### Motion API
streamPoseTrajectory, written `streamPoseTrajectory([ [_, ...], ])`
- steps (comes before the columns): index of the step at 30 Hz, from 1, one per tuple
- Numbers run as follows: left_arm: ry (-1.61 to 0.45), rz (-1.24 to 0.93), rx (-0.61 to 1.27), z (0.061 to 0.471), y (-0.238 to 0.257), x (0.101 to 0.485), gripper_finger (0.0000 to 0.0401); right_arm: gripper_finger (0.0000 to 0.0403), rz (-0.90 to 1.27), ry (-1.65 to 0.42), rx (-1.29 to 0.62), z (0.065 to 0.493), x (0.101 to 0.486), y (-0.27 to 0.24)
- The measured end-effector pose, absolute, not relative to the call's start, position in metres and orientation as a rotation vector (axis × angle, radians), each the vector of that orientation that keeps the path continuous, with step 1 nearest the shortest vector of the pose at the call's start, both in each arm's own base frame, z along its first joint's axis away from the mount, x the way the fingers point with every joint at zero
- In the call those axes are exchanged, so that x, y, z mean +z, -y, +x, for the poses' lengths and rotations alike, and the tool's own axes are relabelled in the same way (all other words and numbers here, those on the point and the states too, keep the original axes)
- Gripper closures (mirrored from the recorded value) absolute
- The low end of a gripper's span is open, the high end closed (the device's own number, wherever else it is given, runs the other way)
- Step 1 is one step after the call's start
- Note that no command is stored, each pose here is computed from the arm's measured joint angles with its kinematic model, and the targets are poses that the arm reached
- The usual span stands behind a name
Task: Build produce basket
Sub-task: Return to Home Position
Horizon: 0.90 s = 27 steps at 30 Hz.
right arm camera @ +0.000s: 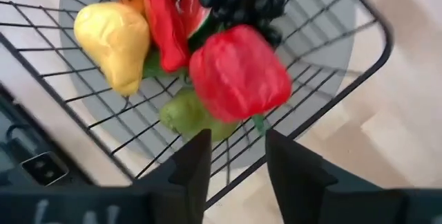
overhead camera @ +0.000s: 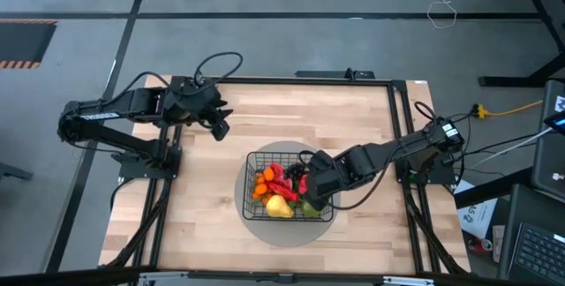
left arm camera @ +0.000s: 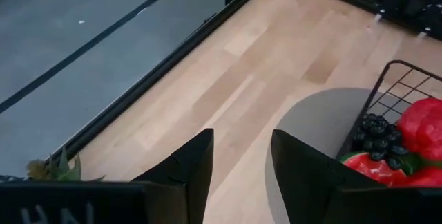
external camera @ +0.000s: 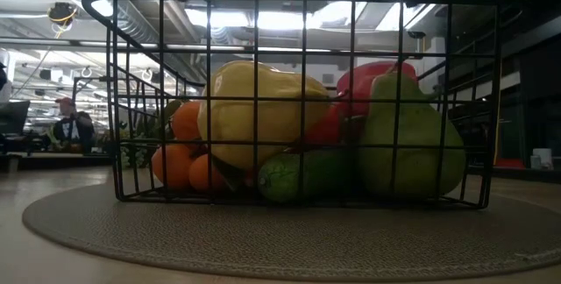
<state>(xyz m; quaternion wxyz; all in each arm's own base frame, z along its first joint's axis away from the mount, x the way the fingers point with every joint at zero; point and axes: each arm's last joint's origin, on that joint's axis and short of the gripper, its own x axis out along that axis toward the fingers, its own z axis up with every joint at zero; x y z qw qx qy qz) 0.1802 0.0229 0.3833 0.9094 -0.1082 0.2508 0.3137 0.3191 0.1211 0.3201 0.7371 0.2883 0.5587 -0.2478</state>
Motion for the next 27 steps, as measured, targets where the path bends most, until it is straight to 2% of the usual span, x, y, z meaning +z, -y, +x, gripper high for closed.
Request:
streamPoseTrajectory([
  [3, -0.518, -0.220, 0.634, 0.181, -0.020, 0.383, 0.0259, 0.0250, 0.561, -1.188, -0.548, 0.320, 0.321, -0.120],
  [7, -0.512, -0.238, 0.620, 0.181, -0.017, 0.383, 0.0259, 0.0242, 0.554, -1.177, -0.552, 0.321, 0.321, -0.119],
  [13, -0.513, -0.343, 0.539, 0.172, -0.008, 0.385, 0.0259, 0.0241, 0.647, -1.120, -0.543, 0.325, 0.322, -0.126],
  [16, -0.514, -0.355, 0.502, 0.169, -0.004, 0.387, 0.0259, 0.0241, 0.547, -1.064, -0.385, 0.332, 0.326, -0.136],
  [24, -0.539, -0.403, 0.346, 0.158, 0.008, 0.390, 0.0259, 0.0241, 0.217, -0.755, -0.026, 0.360, 0.347, -0.143],
  [27, -0.575, -0.383, 0.315, 0.152, 0.013, 0.388, 0.0259, 0.0241, 0.207, -0.697, 0.070, 0.364, 0.360, -0.132],
])
